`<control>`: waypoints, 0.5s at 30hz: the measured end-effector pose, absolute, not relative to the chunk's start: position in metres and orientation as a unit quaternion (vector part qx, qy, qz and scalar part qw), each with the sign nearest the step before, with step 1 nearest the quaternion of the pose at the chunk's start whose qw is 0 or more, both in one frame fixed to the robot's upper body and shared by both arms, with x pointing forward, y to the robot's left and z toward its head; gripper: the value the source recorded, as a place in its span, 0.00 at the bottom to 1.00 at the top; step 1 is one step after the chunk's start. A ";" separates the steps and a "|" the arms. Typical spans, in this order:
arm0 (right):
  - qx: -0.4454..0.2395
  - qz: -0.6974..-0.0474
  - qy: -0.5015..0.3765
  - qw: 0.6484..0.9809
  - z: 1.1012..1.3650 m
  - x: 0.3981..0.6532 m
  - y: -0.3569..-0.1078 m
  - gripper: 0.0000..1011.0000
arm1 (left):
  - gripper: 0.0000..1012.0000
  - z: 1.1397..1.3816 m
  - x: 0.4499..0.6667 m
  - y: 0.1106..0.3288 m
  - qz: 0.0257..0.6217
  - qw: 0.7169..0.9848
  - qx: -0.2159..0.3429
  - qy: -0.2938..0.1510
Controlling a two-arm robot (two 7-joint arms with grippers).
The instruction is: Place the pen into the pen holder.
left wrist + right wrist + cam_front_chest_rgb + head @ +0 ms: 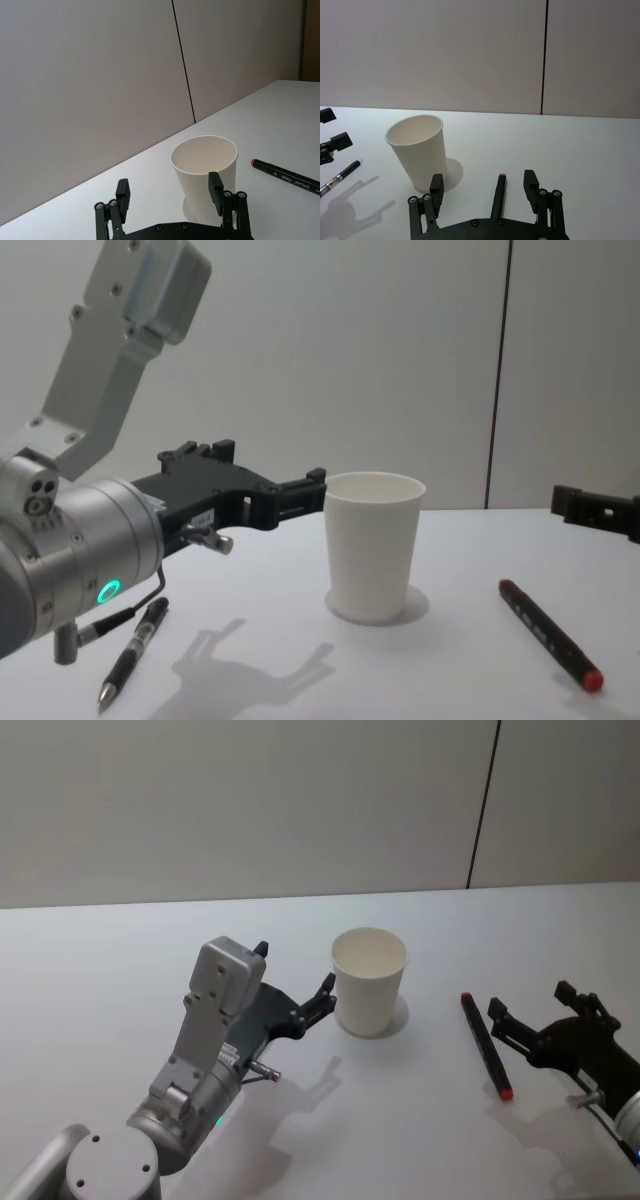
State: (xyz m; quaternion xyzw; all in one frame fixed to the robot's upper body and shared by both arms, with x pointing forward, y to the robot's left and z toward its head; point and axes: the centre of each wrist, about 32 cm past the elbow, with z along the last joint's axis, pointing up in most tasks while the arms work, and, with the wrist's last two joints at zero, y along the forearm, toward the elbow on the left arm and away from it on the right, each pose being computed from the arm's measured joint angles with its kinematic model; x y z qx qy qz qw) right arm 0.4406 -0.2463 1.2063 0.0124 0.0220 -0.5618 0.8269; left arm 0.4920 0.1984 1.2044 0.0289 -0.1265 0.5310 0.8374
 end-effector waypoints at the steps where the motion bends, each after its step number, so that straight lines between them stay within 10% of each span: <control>1: 0.008 -0.561 0.027 0.827 1.208 0.442 -0.247 0.99 | 0.99 1.204 0.492 0.198 0.531 0.837 0.029 -0.126; 15: -0.035 -0.554 0.057 0.830 1.229 0.459 -0.251 0.99 | 0.99 1.204 0.492 0.198 0.531 0.837 0.029 -0.126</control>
